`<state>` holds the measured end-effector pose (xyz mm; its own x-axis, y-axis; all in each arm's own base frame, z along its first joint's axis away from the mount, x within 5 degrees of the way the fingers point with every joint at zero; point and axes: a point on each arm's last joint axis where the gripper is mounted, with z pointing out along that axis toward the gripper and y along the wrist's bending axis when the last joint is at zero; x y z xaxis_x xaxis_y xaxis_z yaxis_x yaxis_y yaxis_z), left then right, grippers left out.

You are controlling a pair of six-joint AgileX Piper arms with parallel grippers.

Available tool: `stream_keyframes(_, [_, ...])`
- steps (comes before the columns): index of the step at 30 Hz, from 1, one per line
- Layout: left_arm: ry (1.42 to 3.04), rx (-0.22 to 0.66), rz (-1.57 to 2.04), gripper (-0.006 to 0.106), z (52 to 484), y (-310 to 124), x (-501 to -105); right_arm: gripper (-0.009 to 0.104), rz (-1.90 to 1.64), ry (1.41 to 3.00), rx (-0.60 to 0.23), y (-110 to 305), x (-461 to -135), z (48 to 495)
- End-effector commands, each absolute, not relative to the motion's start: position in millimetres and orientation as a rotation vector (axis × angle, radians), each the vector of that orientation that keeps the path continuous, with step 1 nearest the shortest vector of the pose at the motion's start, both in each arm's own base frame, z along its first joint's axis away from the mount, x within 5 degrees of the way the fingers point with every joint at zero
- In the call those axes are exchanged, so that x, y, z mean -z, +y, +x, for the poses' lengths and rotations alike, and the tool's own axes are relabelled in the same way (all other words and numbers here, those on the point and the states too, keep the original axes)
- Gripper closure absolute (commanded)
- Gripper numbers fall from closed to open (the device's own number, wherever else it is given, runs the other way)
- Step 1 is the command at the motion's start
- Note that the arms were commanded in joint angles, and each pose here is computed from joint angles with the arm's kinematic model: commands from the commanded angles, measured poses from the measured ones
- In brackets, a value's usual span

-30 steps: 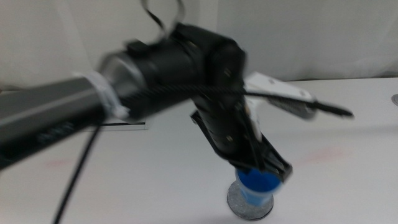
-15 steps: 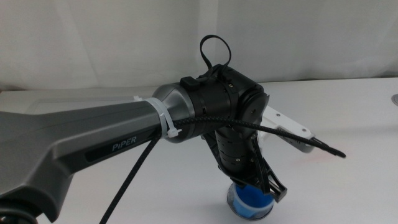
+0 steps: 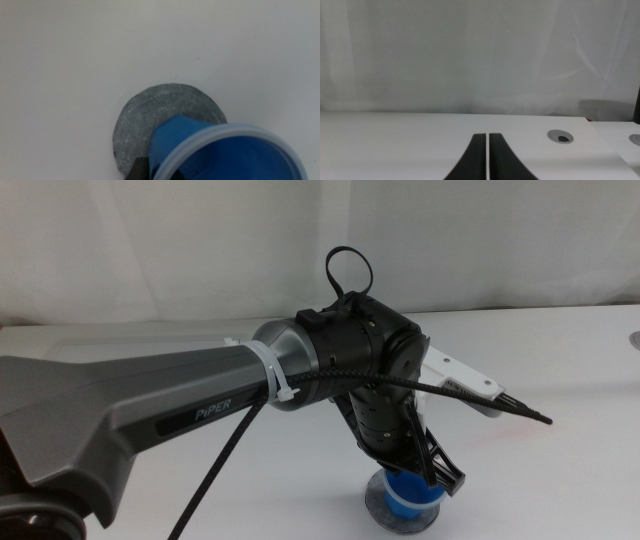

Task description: Place an empty cup on a cup mat.

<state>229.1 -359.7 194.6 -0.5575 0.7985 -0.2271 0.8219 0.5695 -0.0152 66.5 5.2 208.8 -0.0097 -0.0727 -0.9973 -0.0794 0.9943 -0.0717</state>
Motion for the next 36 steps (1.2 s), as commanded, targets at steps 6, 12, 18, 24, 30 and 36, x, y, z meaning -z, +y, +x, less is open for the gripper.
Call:
stream_keyframes(6, [2.638,0.196,1.284,0.103,235.0,-357.6,-192.7,0.098,-0.131,1.619,0.002,5.3,-195.1,66.5])
stream_keyframes(12, [2.650,0.200,1.267,0.103,234.8,-357.6,-192.7,0.098,-0.131,1.619,0.002,5.3,-195.1,66.5])
stream_keyframes(18, [2.647,0.199,1.267,0.060,235.0,-357.6,-192.7,0.098,-0.131,1.619,0.002,5.3,-195.1,66.5])
stream_keyframes(24, [2.657,0.190,1.257,0.011,235.0,-356.9,-192.6,0.098,-0.131,1.619,0.002,5.3,-195.1,66.5])
stream_keyframes(30, [2.644,0.156,1.261,0.008,236.8,-355.6,-192.5,0.098,-0.131,1.619,0.002,5.3,-195.1,66.5])
stream_keyframes(36, [2.620,0.126,1.253,0.010,239.1,-354.2,-195.4,0.098,-0.131,1.619,0.002,5.3,-195.1,66.5])
